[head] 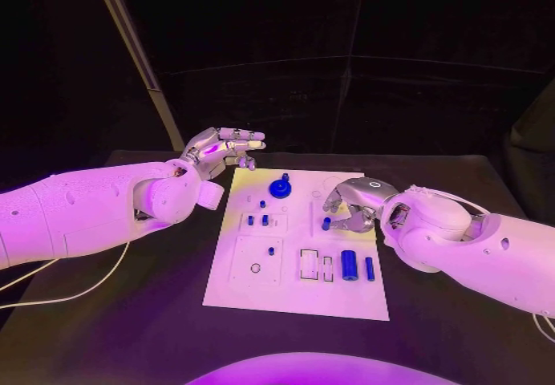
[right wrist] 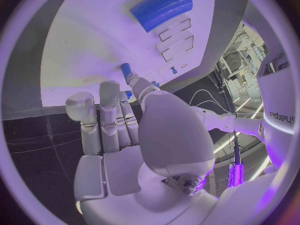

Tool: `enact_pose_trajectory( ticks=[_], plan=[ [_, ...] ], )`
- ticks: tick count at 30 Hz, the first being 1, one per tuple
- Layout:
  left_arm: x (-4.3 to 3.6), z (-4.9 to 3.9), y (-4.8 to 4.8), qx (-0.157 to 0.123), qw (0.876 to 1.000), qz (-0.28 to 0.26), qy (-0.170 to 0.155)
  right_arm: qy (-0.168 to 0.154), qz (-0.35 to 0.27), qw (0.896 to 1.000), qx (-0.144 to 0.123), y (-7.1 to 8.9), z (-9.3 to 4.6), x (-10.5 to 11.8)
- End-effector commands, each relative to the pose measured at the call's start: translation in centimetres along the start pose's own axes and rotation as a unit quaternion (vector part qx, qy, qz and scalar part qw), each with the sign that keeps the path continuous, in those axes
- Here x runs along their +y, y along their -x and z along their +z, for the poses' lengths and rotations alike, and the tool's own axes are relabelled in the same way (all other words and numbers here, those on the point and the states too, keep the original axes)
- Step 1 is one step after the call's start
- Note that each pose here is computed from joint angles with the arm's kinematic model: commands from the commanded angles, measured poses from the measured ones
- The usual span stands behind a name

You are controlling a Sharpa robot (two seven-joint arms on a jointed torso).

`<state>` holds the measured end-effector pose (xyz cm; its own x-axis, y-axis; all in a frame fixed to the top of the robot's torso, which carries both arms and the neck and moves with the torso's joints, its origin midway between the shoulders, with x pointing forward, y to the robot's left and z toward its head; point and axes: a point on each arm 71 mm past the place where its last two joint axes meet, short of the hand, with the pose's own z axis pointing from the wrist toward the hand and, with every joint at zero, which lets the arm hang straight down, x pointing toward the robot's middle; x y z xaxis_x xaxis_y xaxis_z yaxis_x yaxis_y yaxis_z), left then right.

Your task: Assemble the parts on the task board

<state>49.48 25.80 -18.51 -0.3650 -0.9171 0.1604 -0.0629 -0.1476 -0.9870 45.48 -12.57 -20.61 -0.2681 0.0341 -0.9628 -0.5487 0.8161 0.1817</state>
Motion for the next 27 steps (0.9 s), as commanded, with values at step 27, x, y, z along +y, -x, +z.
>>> enact_pose_trajectory(
  ticks=[27],
  plan=[
    [-0.07, 0.08, -0.09, 0.007, 1.000, -0.005, 0.001, 0.014, -0.014, 1.000, -0.014, 0.11, 0.93, 0.88]
  ],
)
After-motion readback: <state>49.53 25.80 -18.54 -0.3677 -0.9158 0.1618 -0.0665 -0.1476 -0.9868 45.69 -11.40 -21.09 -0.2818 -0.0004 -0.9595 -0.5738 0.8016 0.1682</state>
